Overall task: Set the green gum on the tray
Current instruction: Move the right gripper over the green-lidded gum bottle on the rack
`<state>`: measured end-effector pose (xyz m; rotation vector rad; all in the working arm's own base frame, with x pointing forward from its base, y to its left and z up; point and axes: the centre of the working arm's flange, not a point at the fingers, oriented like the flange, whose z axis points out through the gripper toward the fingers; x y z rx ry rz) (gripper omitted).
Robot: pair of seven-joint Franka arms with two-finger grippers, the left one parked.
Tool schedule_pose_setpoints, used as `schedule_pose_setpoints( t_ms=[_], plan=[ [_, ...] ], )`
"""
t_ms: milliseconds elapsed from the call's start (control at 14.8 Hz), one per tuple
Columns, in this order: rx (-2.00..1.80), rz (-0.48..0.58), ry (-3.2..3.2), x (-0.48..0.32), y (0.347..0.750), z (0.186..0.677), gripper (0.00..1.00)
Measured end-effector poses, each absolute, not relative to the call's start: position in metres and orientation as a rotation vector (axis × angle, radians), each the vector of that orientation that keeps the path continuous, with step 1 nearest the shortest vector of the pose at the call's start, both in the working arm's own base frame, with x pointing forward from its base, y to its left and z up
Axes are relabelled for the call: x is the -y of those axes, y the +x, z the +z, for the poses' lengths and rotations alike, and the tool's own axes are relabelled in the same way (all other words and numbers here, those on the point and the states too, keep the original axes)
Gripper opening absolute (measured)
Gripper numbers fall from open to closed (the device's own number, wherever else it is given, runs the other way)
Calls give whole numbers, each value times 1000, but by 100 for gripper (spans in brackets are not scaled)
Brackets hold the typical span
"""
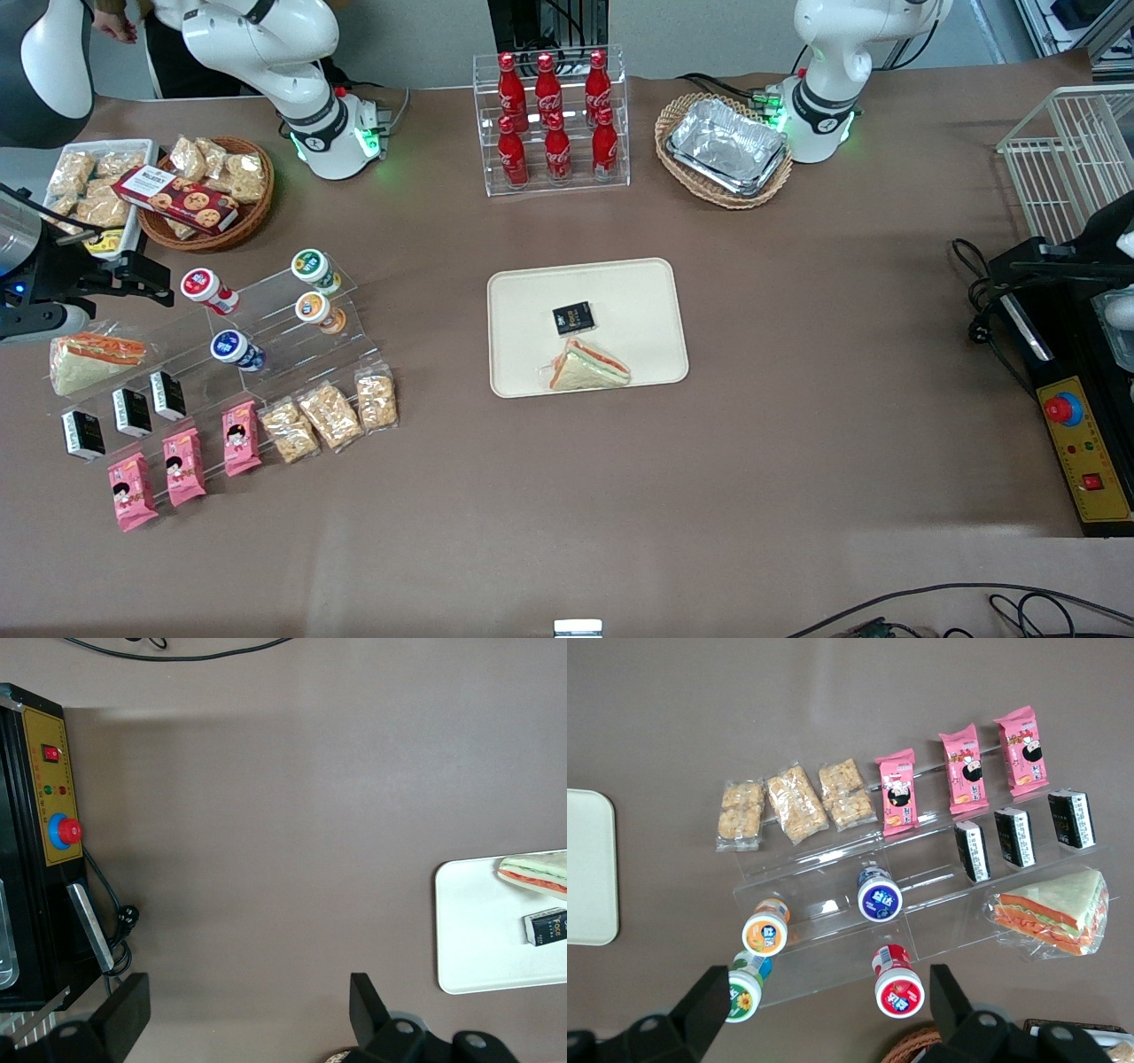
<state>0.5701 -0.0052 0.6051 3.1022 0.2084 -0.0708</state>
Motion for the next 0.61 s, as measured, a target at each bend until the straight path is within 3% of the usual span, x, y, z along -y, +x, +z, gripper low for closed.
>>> schedule_pose_setpoints(
  t_ms=[610],
  plan=[
    [-174, -116, 3104, 5, 568, 599, 100]
  ],
)
